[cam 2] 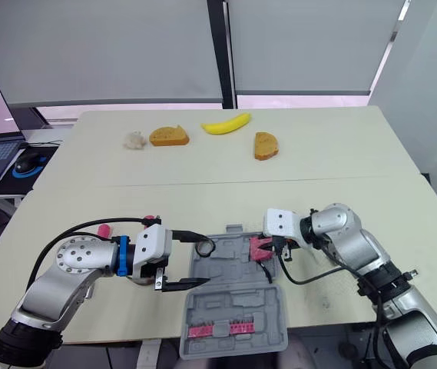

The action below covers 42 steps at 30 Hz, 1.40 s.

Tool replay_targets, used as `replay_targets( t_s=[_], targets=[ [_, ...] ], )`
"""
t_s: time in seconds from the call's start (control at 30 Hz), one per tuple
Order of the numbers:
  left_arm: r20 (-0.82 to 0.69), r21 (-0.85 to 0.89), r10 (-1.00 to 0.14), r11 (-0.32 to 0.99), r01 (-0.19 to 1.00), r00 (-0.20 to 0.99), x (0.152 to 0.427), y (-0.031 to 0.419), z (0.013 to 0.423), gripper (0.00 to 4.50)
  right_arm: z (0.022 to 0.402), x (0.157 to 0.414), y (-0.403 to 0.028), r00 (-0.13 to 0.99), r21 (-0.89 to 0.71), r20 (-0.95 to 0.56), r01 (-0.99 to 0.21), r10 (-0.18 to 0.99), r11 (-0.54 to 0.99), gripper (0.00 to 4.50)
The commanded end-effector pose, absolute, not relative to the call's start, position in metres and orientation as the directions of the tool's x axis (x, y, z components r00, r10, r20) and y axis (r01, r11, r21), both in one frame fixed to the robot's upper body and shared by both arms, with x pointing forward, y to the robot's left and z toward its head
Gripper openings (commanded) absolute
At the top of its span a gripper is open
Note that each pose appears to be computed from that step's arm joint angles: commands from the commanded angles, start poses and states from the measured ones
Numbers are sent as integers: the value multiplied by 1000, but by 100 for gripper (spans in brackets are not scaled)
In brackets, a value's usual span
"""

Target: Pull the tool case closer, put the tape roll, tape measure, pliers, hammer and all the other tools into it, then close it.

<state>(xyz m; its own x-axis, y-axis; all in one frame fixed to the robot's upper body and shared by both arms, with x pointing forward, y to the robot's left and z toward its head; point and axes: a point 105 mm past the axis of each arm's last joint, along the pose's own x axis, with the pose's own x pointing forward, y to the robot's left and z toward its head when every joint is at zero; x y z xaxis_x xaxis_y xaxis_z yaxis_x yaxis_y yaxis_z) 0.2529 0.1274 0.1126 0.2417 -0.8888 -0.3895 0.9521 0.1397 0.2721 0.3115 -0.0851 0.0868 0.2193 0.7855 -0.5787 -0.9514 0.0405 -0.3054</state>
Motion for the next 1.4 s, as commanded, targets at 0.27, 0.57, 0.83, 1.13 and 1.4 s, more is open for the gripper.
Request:
replay_targets(
  t_s=[0.27, 0.57, 0.83, 1.13, 1.4],
  targets=[
    [-383, 299, -897, 105, 949, 220, 253, 125, 122, 450, 62, 328, -92, 286, -279, -513, -947, 809, 157, 100],
    [-399, 295, -892, 93, 951, 211, 252, 130, 123, 450, 13, 324, -101, 216, -116, -628, -976, 748, 185, 100],
    [-392, 284, -890, 124, 951, 234, 252, 136, 123, 450, 12, 330, -91, 238, -129, -606, -971, 759, 201, 100],
    [-302, 288, -874, 297, 911, 381, 268, 165, 127, 450, 86, 334, -73, 357, -400, -390, -896, 849, 193, 100],
    [-151, 258, -576, 762, 594, 803, 286, 270, 137, 450, 147, 311, -148, 631, -518, -265, -731, 729, 445, 100]
  ],
)
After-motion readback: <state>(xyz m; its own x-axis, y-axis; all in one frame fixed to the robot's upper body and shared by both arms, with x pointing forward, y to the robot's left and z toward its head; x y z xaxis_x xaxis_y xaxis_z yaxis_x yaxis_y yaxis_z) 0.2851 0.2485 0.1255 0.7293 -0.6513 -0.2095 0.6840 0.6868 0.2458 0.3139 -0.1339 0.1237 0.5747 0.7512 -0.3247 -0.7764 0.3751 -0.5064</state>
